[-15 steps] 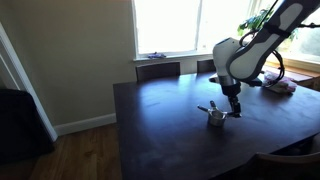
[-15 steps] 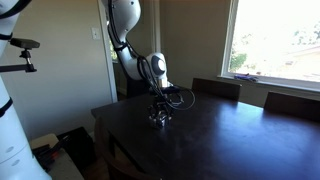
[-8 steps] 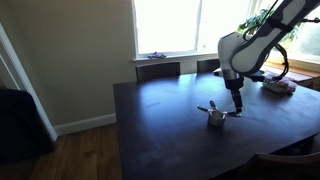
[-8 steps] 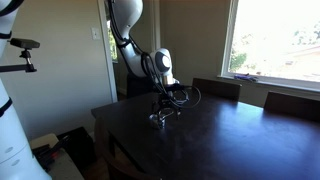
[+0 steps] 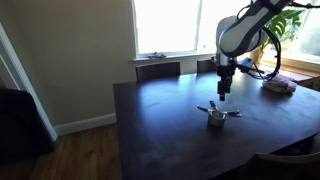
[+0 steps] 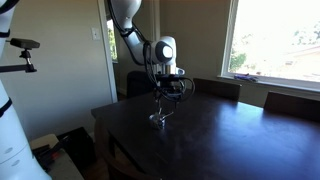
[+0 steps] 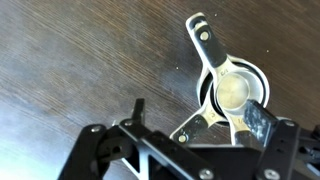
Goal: Separate the cups
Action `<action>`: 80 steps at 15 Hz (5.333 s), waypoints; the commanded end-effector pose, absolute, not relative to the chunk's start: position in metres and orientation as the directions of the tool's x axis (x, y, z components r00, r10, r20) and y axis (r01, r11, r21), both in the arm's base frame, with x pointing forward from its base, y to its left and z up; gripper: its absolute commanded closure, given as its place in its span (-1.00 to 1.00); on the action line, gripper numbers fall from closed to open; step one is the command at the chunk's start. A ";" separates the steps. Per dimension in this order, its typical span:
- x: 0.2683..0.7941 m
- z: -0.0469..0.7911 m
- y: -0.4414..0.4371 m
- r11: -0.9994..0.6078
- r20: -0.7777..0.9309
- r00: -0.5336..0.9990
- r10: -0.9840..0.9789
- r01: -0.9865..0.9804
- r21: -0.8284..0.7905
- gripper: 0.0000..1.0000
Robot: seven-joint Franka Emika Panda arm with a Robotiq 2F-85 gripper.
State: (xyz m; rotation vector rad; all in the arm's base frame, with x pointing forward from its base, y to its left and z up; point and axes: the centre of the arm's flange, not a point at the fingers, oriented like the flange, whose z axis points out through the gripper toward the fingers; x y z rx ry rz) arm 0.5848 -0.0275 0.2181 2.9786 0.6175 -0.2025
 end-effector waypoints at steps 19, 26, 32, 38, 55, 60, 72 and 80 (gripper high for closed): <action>0.609 0.159 -0.014 -0.981 0.024 0.982 -0.188 -0.189 0.051 -0.41; 0.604 0.154 -0.012 -0.981 0.010 0.982 -0.188 -0.188 0.053 0.55; 0.597 0.164 -0.007 -0.984 0.002 0.986 -0.169 -0.168 0.053 0.73; 0.583 0.194 -0.003 -0.993 -0.031 0.993 -0.114 -0.113 0.025 0.73; 0.608 0.279 -0.036 -0.992 -0.072 0.991 -0.115 -0.118 -0.033 0.74; 0.605 0.281 -0.082 -0.983 -0.101 0.979 -0.178 -0.181 -0.017 0.74; 0.583 0.207 -0.155 -0.964 -0.231 0.937 -0.261 -0.263 0.021 0.74; 0.592 0.161 -0.162 -0.963 -0.274 0.923 -0.269 -0.266 0.049 0.83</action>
